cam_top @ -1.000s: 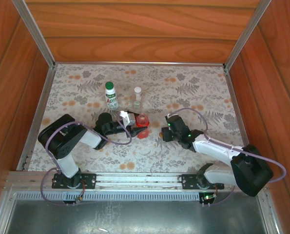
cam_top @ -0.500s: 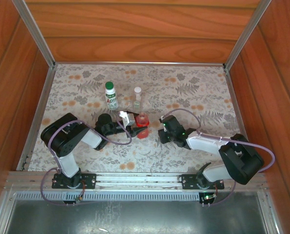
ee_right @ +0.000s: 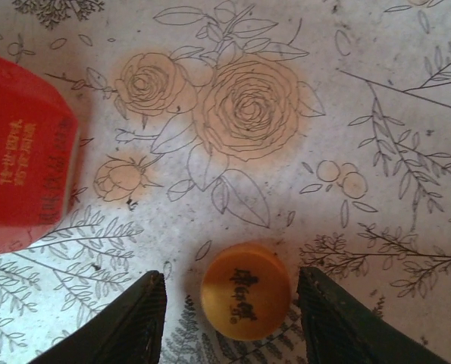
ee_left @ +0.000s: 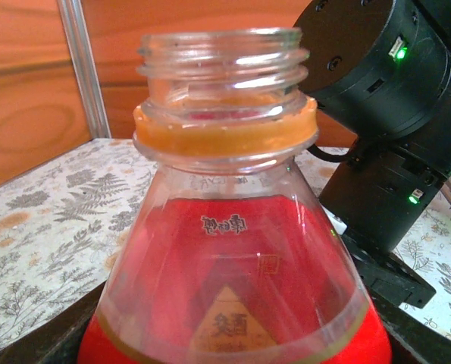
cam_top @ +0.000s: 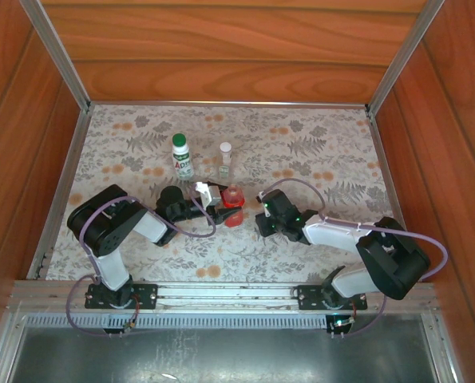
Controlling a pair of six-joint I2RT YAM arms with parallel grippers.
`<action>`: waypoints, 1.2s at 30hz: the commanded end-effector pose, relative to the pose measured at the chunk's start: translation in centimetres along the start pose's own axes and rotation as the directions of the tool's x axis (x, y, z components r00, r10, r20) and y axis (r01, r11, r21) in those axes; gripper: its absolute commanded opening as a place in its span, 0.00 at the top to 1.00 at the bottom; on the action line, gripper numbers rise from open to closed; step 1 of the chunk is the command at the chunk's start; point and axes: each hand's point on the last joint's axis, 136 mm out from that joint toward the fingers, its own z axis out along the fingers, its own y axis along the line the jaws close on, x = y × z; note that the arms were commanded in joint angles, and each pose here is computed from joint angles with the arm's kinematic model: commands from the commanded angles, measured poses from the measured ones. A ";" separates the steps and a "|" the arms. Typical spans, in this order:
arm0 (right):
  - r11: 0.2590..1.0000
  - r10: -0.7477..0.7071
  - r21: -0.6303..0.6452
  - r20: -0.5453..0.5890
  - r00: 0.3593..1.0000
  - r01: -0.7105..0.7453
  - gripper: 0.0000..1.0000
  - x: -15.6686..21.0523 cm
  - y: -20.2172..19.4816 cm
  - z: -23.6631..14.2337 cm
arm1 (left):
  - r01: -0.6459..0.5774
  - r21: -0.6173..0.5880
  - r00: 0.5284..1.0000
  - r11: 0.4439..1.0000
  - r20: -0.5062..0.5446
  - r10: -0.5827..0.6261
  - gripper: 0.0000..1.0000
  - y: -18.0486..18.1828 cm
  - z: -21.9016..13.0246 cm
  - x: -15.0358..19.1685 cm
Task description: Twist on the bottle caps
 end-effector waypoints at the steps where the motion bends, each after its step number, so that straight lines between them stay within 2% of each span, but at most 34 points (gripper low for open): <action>1: 1.000 -0.019 -0.008 0.001 1.000 0.019 0.51 -0.4 0.5 0.3 | 0.051 0.003 0.997 0.999 -0.051 -0.051 0.35 -0.2 -0.3 1.9; 24: 1.000 -0.004 0.024 -0.001 1.000 0.004 0.64 -0.6 0.0 -0.2 | 0.050 0.008 0.998 0.999 -0.047 -0.050 0.35 -0.2 -0.3 1.7; 29: 1.000 -0.008 0.026 -0.001 1.000 0.008 0.63 -1.1 0.0 -1.1 | 0.052 0.010 0.997 0.999 -0.050 -0.052 0.35 -0.3 -0.3 1.8; 36: 1.000 -0.001 0.027 -0.014 1.000 0.001 0.62 -3.2 0.3 -4.6 | 0.053 0.010 0.997 0.999 -0.053 -0.053 0.35 -0.3 -0.3 2.0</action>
